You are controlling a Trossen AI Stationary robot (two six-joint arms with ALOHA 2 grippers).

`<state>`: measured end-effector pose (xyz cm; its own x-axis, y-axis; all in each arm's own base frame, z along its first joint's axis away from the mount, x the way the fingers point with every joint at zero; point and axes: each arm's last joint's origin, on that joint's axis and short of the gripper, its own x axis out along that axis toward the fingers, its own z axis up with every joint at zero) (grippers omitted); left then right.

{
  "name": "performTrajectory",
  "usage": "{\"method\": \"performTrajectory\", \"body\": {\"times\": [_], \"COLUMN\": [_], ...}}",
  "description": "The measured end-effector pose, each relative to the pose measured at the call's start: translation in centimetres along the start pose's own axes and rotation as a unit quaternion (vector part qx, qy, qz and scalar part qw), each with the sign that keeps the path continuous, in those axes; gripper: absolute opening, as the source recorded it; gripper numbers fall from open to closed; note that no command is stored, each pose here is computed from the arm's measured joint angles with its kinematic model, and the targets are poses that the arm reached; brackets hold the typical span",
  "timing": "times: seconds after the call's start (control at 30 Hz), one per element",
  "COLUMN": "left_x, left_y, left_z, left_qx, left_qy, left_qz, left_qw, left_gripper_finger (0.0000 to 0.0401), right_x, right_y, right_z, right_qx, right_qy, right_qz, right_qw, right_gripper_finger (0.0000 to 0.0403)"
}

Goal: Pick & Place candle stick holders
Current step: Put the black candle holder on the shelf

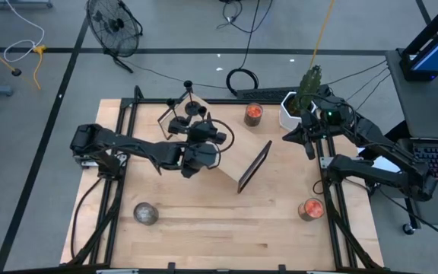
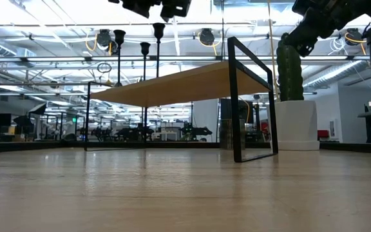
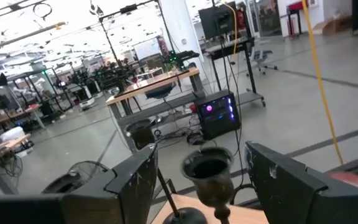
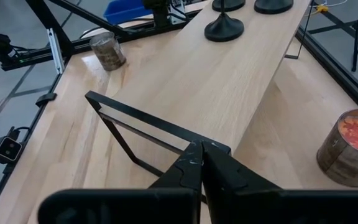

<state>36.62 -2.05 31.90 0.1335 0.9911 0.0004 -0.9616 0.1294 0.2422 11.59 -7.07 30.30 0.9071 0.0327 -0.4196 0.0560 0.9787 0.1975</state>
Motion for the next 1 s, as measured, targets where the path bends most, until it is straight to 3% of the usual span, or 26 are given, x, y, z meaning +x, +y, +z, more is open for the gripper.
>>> {"method": "performTrajectory", "body": {"times": [0.23,0.4,0.7,1.0], "left_x": [-1.2,-3.7,-10.4,-17.5], "left_y": [2.3,4.3,7.9,11.1], "left_z": [2.7,4.6,6.1,5.7], "left_qx": [-0.067,-0.1,-0.128,-0.159], "left_qy": [-0.003,-0.008,-0.019,-0.022], "left_qz": [-0.017,-0.056,-0.168,-0.29], "left_qw": [0.998,0.993,0.977,0.944], "left_gripper_finger": [0.0246,0.0246,0.0246,0.0246], "right_x": [0.0,0.0,0.0,-0.9], "right_y": [0.0,0.0,0.0,0.7], "right_z": [0.0,0.0,0.0,0.0], "right_qx": [-0.003,0.005,0.004,-0.009], "right_qy": [0.0,0.0,-0.001,-0.019], "right_qz": [-0.001,-0.001,-0.002,-0.004], "right_qw": [1.0,1.0,1.0,1.0], "right_gripper_finger": [0.0,0.0,0.0,0.0]}}
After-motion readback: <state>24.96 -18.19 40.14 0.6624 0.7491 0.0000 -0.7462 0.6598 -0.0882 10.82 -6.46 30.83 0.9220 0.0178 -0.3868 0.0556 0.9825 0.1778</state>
